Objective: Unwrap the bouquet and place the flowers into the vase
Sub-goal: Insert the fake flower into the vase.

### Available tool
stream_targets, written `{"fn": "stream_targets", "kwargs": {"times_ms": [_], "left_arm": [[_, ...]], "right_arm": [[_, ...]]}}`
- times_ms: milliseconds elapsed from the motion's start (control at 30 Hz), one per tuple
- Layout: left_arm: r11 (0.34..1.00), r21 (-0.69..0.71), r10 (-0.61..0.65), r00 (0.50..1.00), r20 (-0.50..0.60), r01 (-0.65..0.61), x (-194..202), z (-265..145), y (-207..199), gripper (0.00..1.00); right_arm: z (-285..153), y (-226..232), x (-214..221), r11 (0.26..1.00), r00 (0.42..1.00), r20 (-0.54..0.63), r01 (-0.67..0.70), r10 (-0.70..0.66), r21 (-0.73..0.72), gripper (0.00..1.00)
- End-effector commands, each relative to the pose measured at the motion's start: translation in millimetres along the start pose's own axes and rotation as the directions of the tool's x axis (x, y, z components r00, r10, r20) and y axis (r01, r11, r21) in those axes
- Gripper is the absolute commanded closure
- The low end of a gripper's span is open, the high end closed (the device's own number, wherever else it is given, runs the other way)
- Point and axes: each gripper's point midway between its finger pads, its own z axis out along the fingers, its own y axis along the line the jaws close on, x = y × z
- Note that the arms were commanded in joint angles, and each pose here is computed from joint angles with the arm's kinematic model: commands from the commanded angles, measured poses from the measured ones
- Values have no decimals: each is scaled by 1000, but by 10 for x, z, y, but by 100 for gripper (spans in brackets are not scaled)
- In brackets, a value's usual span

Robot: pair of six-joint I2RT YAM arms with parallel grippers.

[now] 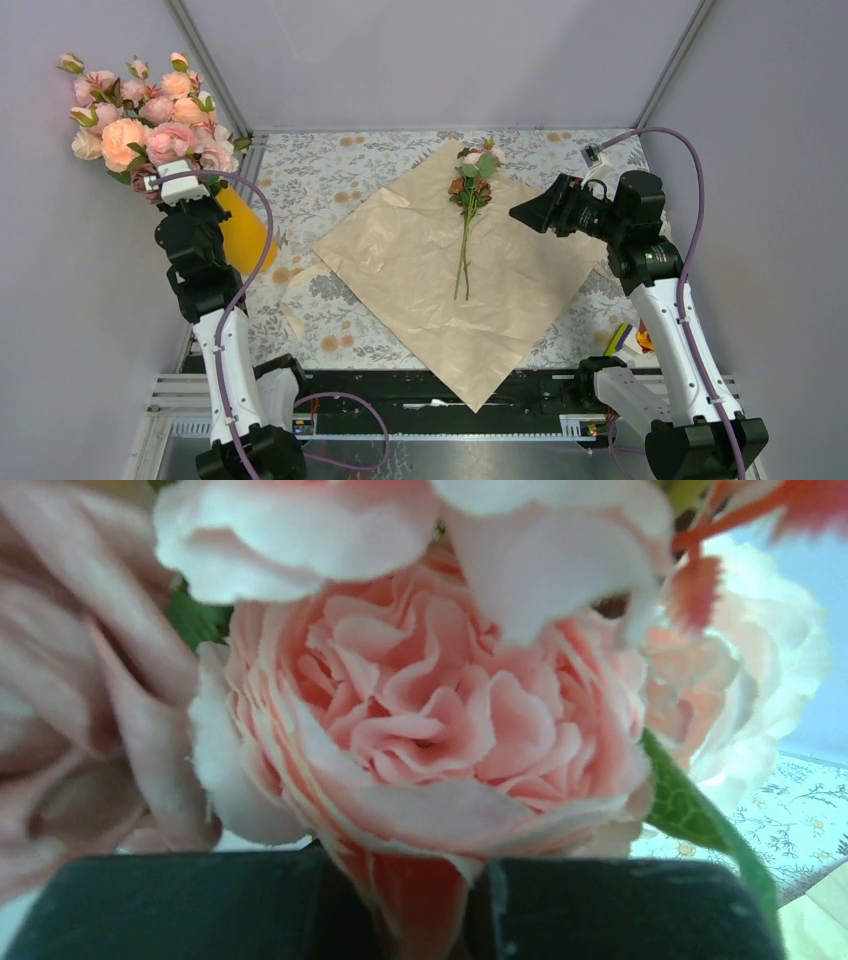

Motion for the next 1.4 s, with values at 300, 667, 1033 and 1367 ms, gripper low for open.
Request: {"fn": "stream_targets", "kwargs": {"times_ms": [300,667,1033,1367], "left_arm": [[999,-36,-17,998,-66,15,426,61,46,100],[999,-42,-24,990,-137,19,660,58,51,100],[997,-67,-35,984,-173,24,752,43,88,90],[999,15,-27,994,-107,29,379,-162,-57,45]], "right_arm": [[-27,106,-34,998,999,20,37,-36,-54,34],[-30,137,-33,996,999,25,46,-44,-75,34],[-63,148,6,995,998,29,57,-55,-78,34],[-113,173,22,994,997,36,76,-74,-73,33]]}}
